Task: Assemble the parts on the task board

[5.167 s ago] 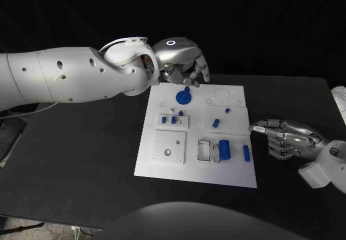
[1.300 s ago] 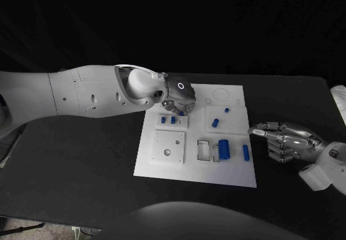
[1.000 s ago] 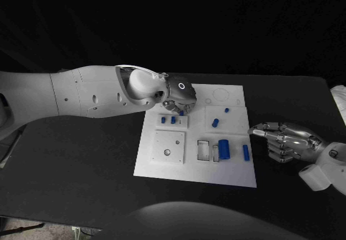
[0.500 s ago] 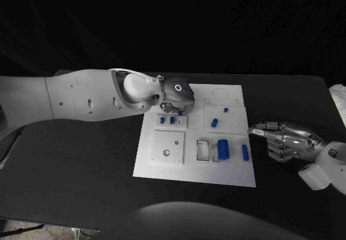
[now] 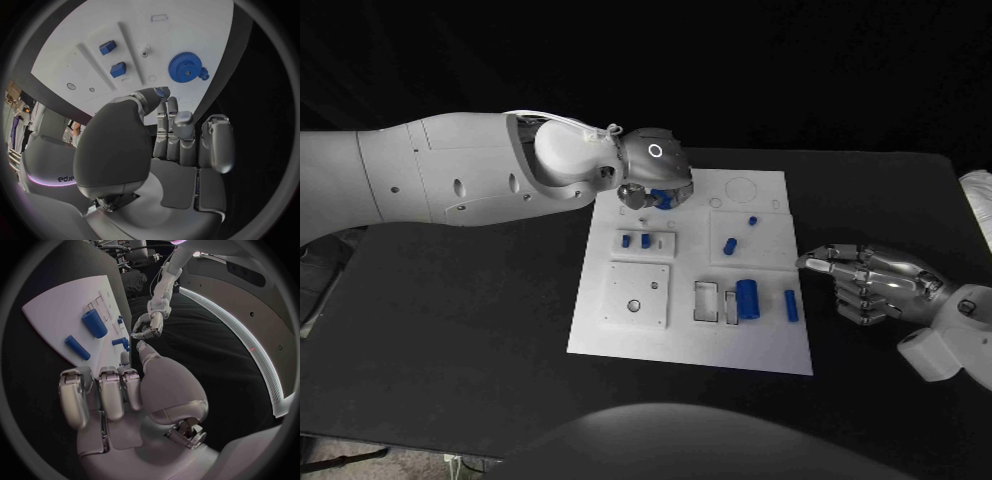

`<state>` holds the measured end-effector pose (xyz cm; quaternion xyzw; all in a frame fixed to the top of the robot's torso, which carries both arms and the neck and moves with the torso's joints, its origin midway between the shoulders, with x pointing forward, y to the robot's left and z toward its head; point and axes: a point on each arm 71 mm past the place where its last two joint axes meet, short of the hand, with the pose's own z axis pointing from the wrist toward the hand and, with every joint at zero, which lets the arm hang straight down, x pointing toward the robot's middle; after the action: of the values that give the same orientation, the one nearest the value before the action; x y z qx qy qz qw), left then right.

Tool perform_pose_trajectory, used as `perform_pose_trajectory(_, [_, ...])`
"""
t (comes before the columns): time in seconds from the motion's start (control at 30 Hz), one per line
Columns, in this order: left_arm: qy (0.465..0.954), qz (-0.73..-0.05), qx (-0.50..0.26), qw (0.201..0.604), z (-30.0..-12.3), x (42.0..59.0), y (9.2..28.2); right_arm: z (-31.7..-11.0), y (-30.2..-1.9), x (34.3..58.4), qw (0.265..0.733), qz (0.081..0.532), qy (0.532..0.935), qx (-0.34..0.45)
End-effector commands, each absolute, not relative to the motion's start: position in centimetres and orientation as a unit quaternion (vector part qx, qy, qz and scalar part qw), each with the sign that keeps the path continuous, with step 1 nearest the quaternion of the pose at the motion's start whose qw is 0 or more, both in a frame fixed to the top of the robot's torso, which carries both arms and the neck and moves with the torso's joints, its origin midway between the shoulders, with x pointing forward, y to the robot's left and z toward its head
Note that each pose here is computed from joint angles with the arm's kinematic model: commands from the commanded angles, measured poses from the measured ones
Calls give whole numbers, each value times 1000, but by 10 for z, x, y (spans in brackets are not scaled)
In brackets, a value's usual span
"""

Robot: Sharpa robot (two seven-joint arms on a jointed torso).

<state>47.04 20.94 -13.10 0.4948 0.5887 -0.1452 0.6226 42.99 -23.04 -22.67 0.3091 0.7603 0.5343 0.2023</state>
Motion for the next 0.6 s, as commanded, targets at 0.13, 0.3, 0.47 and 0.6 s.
perform_pose_trajectory(0.13, [591,-148,483,629,-127,468,211,-227,-229,429,197,538,761,303])
perform_pose_trajectory(0.3, [594,-145,480,630,-127,468,214,-227,-229,429,195,538,762,303])
perform_pose_trajectory(0.47, [601,-147,466,633,-126,469,216,-228,-228,429,193,537,764,302])
perform_pose_trajectory(0.6, [608,-146,449,638,-125,470,218,-228,-227,429,191,536,766,301])
